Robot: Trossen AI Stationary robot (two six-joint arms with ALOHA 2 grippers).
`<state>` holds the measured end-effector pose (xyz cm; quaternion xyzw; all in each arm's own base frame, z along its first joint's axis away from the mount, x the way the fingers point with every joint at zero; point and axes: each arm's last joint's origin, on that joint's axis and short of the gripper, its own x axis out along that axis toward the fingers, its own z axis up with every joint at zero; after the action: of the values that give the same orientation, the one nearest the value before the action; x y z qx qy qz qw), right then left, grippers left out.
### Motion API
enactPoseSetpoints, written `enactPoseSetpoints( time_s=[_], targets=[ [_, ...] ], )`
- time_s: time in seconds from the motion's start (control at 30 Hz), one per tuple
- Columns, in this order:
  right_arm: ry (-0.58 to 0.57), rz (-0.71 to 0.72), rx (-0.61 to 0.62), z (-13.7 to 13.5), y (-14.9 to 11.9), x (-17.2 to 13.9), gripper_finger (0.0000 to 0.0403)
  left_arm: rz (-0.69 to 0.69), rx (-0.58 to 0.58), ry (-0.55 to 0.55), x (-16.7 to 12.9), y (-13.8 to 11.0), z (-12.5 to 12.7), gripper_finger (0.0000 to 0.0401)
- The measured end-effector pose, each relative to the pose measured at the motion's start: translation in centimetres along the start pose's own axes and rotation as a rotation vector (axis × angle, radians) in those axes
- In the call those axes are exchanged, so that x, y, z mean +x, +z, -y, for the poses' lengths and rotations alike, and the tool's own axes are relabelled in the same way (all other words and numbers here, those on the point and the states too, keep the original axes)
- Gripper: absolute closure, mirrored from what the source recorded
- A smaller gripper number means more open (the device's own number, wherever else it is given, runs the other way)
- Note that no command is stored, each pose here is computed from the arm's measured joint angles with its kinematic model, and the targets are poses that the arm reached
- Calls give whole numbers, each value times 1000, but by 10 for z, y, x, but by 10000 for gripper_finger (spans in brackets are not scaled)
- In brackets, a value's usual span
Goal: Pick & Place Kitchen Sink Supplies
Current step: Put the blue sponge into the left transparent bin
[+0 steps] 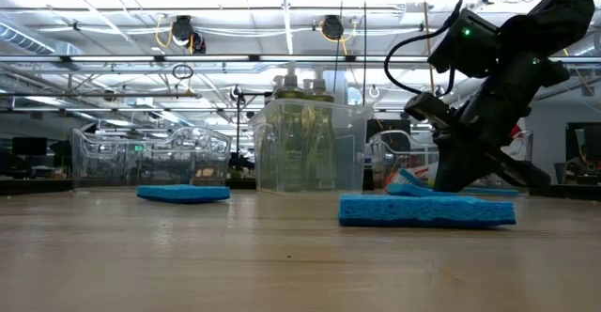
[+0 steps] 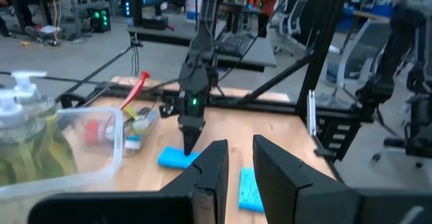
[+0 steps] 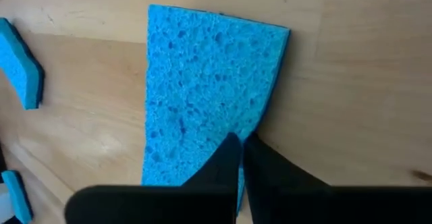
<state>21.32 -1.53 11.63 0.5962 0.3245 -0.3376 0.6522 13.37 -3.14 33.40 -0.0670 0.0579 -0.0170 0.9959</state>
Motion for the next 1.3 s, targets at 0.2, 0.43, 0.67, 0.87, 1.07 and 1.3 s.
enactPoseSetpoints(
  time_s=[0.2,0.43,0.67,0.87,1.07,1.3],
  targets=[
    [171,0,-44,-16,-4,-1,402,33,-53,-6,0,3,0,329],
    [468,23,-136,-44,-10,-10,402,95,-101,-19,3,9,2,329],
    [762,76,-238,-68,-15,-27,403,125,-107,-25,19,11,7,329],
    [957,147,-323,-80,-17,-42,403,128,-107,10,37,9,9,329],
    [1020,202,-378,-86,-17,-49,403,160,-117,159,51,7,8,329],
    [1012,268,-511,-106,-13,-56,403,218,-140,222,60,8,9,329]
  ],
)
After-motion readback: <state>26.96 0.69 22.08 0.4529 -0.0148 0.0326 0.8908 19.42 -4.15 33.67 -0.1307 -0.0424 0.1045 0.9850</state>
